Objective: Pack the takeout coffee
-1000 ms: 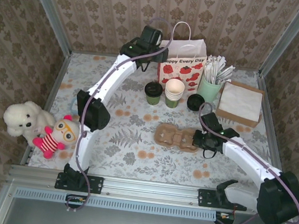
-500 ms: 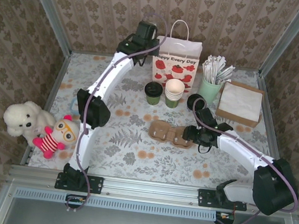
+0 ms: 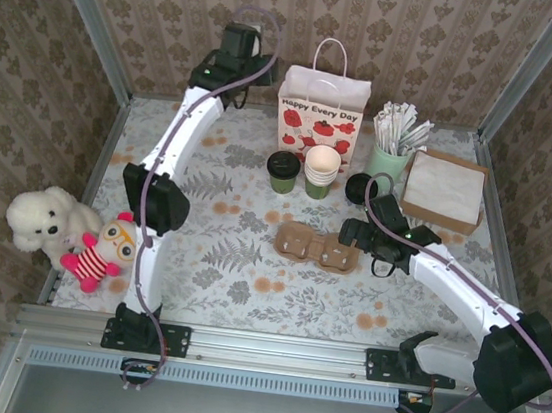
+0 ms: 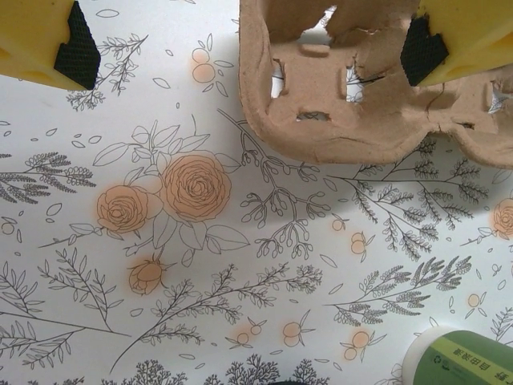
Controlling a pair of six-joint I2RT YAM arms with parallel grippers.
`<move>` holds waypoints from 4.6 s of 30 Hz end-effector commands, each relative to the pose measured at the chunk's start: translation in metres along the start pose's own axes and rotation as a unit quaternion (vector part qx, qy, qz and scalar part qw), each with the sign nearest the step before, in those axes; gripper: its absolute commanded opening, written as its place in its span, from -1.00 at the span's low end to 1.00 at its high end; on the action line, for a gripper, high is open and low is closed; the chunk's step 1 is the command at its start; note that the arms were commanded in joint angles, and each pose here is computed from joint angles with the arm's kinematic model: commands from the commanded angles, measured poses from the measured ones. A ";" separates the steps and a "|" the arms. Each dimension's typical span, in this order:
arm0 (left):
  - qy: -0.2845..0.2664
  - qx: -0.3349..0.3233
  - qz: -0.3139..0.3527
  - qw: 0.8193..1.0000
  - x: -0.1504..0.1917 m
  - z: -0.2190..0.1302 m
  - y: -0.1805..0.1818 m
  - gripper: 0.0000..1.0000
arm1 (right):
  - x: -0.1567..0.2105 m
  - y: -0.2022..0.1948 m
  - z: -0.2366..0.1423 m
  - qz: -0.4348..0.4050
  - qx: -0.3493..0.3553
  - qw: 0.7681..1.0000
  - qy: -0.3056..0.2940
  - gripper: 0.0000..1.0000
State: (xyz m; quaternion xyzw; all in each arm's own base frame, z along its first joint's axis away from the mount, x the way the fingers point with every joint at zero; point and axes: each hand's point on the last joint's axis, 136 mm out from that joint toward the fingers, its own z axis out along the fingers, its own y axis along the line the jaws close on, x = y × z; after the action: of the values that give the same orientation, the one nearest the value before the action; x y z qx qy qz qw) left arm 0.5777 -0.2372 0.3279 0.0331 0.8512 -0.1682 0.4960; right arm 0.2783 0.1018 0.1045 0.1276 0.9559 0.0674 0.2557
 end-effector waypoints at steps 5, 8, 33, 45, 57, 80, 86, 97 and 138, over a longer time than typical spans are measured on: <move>0.035 0.085 0.015 0.996 0.009 -0.008 -0.026 0.59 | -0.004 0.004 -0.003 -0.001 0.006 1.000 0.001 1.00; 0.050 0.107 0.020 0.993 0.017 0.002 -0.032 0.52 | -0.003 0.006 -0.002 -0.007 0.006 1.000 0.004 1.00; 0.085 0.030 0.018 0.996 0.040 0.011 0.007 -0.92 | 0.002 0.015 0.001 -0.031 0.011 0.999 0.021 1.00; 0.007 -0.103 -0.025 0.994 0.012 -0.047 0.062 -1.00 | -0.014 0.036 0.000 -0.049 0.000 0.999 -0.010 1.00; -0.046 -0.254 -0.080 0.963 0.034 -0.134 0.129 -1.00 | -0.006 0.073 0.019 -0.104 -0.004 0.994 0.011 1.00; 0.080 -0.240 -0.279 0.926 0.203 -0.271 0.085 -1.00 | 0.057 0.090 0.045 -0.112 0.055 0.988 0.088 0.74; 0.115 -0.229 -0.268 0.929 0.230 -0.286 0.072 -1.00 | 0.069 0.078 0.058 -0.115 0.081 0.986 0.086 0.51; 0.131 -0.107 -0.236 0.957 0.229 -0.279 0.037 -0.62 | 0.073 0.016 0.048 -0.187 0.110 0.971 0.098 0.11; -0.021 0.037 -0.039 0.998 0.102 -0.273 0.074 1.00 | 0.015 0.008 0.031 -0.097 0.095 0.991 -0.019 -0.28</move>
State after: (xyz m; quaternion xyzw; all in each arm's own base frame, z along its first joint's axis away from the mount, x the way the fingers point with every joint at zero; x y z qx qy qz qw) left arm 0.3088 -0.0810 0.3240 -0.0503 0.8602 -0.2048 0.4643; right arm 0.2883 0.1250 0.0591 0.0613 0.9648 -0.0413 0.2524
